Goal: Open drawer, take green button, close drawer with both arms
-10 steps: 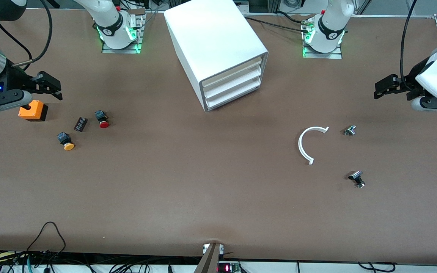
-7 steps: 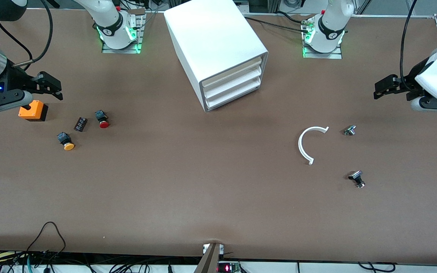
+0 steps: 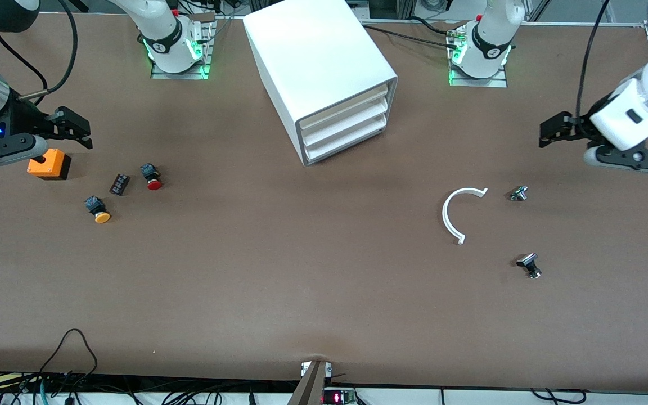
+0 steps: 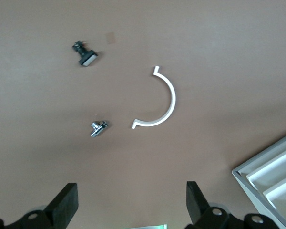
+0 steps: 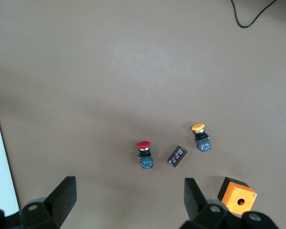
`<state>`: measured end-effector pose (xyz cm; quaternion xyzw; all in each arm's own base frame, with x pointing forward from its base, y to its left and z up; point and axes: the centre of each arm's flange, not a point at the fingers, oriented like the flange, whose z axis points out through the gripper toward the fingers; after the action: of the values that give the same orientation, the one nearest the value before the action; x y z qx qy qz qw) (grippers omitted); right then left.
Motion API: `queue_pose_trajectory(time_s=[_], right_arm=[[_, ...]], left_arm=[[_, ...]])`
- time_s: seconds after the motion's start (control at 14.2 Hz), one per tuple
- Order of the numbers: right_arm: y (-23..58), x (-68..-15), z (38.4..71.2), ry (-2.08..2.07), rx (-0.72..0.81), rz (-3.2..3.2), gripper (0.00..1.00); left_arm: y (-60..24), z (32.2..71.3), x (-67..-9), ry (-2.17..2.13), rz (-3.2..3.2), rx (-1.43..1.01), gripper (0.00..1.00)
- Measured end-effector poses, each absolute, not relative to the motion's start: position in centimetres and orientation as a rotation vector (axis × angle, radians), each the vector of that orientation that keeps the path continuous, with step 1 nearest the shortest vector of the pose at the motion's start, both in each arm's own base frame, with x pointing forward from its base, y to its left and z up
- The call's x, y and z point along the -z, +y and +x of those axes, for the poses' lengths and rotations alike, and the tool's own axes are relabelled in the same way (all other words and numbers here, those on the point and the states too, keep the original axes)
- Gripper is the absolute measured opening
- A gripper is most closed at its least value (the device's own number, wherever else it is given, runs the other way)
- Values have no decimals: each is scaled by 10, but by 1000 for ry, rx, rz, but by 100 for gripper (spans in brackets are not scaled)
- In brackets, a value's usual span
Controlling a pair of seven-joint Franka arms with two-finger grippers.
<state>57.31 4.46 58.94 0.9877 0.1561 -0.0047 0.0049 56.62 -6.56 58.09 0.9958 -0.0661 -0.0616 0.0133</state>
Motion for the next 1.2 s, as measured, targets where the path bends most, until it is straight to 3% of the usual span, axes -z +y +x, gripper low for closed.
queue_pose_trajectory(time_s=[0.71, 1.2], right_arm=[[43, -589, 574, 483, 16, 3094, 100], [43, -587, 575, 483, 21, 3094, 100]], left_arm=[[-236, 567, -497, -600, 2918, 420, 100], [-281, 586, -364, -706, 2430, 665, 100]])
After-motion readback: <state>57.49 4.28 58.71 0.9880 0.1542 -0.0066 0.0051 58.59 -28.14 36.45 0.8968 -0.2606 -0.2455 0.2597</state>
